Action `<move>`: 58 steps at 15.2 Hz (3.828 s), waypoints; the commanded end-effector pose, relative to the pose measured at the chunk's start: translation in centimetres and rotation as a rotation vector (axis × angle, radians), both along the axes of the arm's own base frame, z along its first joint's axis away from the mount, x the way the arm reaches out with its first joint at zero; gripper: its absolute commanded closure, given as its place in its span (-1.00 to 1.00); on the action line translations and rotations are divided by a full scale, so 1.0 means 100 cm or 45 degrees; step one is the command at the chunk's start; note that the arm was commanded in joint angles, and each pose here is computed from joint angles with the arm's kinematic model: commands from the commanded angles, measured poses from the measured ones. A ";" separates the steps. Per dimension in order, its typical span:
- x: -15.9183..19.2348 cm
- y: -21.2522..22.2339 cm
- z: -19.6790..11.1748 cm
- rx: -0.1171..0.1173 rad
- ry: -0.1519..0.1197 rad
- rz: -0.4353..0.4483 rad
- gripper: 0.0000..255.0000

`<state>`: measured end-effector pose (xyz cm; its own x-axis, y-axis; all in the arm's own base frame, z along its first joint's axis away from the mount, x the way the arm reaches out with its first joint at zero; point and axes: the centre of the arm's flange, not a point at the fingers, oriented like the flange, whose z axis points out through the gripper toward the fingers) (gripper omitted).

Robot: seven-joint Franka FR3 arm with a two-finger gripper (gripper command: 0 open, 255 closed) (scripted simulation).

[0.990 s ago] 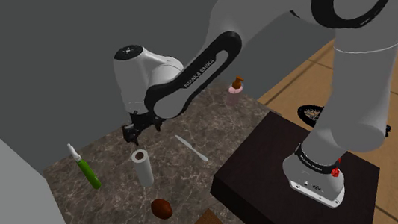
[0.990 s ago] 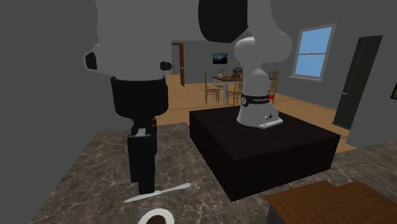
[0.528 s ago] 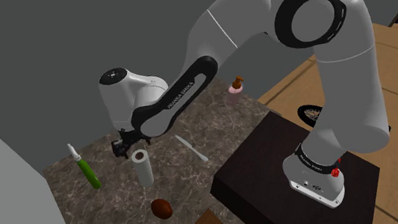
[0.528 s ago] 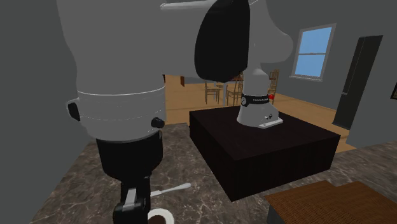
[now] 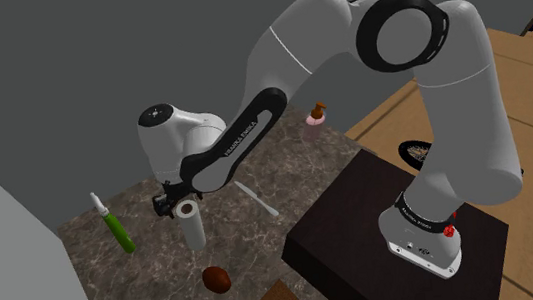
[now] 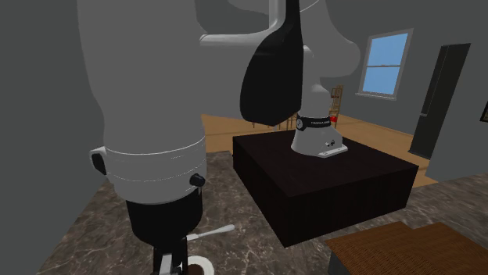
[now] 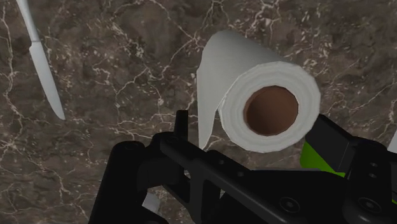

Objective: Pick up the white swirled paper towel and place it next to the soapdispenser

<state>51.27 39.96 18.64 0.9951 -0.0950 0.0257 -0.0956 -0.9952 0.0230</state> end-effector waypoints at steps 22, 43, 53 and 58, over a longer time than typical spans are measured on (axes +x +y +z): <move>0.000 0.000 0.042 0.000 0.000 0.000 1.00; -0.067 -0.001 -0.010 -0.087 -0.006 0.031 -1.00; -0.132 -0.012 -0.112 -0.173 -0.011 0.062 -1.00; -0.131 -0.016 -0.138 -0.173 -0.011 0.062 -1.00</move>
